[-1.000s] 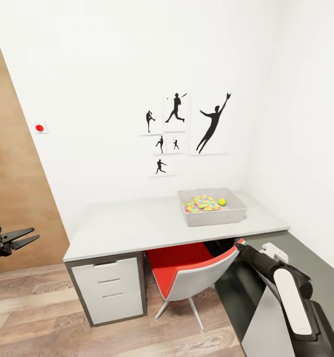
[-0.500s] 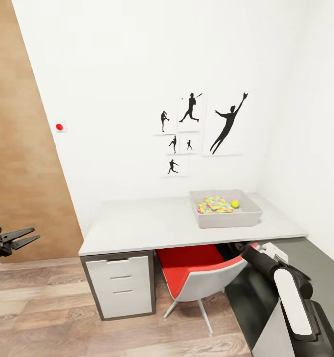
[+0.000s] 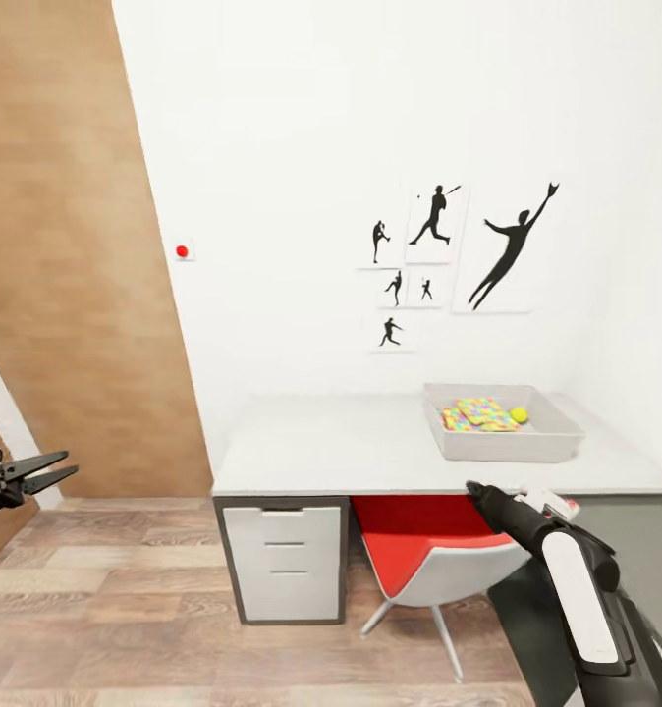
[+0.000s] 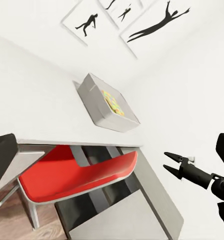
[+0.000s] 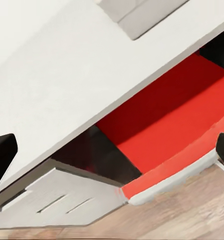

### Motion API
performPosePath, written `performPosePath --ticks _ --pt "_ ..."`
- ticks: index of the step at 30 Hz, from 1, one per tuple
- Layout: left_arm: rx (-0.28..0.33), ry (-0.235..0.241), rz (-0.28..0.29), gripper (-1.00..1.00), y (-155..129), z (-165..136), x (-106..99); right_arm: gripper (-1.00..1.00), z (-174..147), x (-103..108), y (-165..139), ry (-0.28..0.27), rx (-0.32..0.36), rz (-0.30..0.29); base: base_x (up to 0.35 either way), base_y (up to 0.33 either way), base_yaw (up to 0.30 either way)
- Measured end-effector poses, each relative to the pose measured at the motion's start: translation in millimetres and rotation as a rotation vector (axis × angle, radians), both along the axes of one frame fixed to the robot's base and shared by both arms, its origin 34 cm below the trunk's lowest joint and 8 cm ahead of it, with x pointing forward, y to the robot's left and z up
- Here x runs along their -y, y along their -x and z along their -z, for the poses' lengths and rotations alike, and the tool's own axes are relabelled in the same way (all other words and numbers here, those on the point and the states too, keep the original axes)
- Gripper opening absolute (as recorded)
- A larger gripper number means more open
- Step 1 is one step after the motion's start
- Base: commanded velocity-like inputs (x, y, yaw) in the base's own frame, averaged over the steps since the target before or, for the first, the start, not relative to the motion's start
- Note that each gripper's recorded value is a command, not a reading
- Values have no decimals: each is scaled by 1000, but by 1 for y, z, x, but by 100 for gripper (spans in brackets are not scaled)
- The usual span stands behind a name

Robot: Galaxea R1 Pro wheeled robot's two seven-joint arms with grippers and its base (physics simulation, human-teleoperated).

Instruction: Put all the toys in the child's room - the three board games (two on the bed and one on the table), the two jigsaw puzzles on the table, and the tennis ball on the table - inside the toy box on the table in the child's room.

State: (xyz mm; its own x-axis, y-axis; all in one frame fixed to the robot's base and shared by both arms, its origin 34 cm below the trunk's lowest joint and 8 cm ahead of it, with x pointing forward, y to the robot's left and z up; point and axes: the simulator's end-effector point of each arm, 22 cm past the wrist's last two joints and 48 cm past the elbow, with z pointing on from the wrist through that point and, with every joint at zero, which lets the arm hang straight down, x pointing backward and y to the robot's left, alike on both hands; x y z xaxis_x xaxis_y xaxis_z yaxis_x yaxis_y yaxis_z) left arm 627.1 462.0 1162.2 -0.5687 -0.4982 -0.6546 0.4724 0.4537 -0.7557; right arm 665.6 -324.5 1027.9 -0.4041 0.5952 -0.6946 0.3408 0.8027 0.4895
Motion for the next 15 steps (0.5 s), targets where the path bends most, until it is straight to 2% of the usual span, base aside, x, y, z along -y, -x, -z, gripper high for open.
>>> performPosePath --ticks 7,15 --pt "3 -1 0 100 1 -1 0 100 -1 0 0 -1 2 0 0 203 268" --pt "4 -3 0 100 1 -1 0 100 -2 0 0 0 4 1 31 77 53"
